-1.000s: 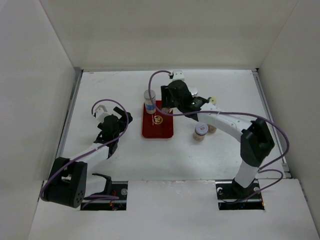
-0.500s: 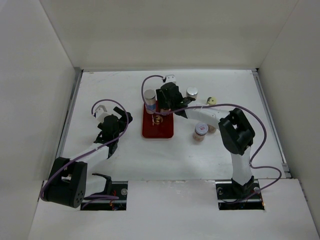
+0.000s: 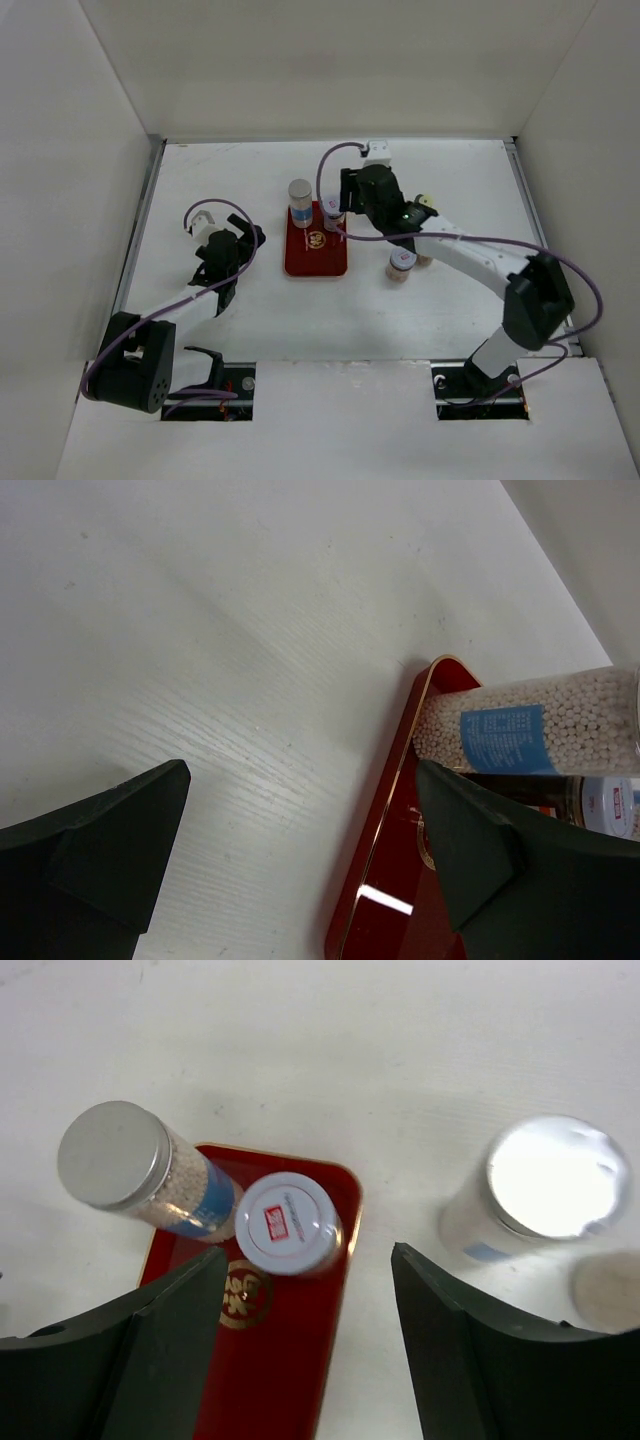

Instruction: Organize the condiment bottles

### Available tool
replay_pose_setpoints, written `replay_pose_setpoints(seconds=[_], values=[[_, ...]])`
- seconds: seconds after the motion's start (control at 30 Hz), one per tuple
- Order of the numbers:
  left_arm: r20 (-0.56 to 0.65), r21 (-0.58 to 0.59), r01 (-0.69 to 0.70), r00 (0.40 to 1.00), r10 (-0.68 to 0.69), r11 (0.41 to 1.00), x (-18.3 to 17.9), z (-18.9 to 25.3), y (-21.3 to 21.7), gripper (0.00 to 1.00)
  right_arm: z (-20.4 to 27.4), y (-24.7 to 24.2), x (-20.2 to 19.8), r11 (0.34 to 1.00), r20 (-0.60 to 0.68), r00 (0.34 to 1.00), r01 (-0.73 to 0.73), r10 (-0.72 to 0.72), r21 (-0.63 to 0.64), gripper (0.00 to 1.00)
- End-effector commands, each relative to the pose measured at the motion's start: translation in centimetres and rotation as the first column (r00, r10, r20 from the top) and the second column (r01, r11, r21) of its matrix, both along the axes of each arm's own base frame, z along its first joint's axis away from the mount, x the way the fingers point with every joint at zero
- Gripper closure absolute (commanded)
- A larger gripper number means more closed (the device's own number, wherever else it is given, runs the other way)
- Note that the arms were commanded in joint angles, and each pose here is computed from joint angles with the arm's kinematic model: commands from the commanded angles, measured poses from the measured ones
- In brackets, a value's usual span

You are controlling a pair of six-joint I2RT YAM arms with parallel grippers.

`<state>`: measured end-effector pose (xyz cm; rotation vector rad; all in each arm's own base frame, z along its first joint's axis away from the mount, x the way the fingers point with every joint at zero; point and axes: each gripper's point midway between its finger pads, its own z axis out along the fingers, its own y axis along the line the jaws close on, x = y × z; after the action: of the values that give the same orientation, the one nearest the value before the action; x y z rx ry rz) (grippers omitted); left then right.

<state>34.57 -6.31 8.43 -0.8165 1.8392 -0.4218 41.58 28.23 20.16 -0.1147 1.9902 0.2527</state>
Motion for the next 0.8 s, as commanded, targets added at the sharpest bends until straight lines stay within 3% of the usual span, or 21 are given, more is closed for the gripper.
replay_pose_setpoints(seconds=[0.0, 0.07, 0.13, 0.27, 0.33, 0.43, 0.77], values=[[0.049, -0.024, 0.002, 0.999, -0.001, 1.000, 0.8, 1.2, -0.3, 0.00, 2.4, -4.6, -2.2, 0.993, 0.052, 0.991, 0.122, -0.122, 0.007, 0.32], [0.050, -0.027, 0.011, 0.999, -0.010, 1.000, 0.9, 1.2, -0.5, 0.00, 2.1, -9.5, -3.0, 0.966, 0.073, 0.964, 0.257, -0.255, -0.014, 0.41], [0.053, -0.034, 0.014, 0.999, -0.012, 0.999, 0.9, 1.3, -0.6, 0.00, 1.1, -14.4, -3.8, 0.918, 0.083, 0.917, 0.394, -0.390, -0.038, 0.41], [0.052, -0.038, 0.014, 0.999, -0.012, 0.999, 0.9, 1.2, -0.6, 0.00, -1.6, -20.1, -5.2, 0.846, 0.027, 0.849, 0.528, -0.528, -0.076, 0.18], [0.052, -0.038, 0.014, 0.999, -0.012, 0.999, 0.9, 1.2, -0.6, 0.00, -3.0, -21.0, -5.5, 0.839, -0.015, 0.841, 0.538, -0.541, -0.084, 0.12], [0.055, -0.038, 0.014, 0.998, -0.012, 0.999, 0.9, 1.3, -0.6, 0.00, -5.2, -21.2, -5.6, 0.847, -0.075, 0.844, 0.524, -0.531, -0.093, 0.12], [0.059, -0.041, 0.012, 0.998, -0.010, 0.999, 0.8, 1.4, -0.5, 0.00, -8.7, -19.7, -6.1, 0.867, -0.193, 0.846, 0.494, -0.497, -0.070, 0.28]])
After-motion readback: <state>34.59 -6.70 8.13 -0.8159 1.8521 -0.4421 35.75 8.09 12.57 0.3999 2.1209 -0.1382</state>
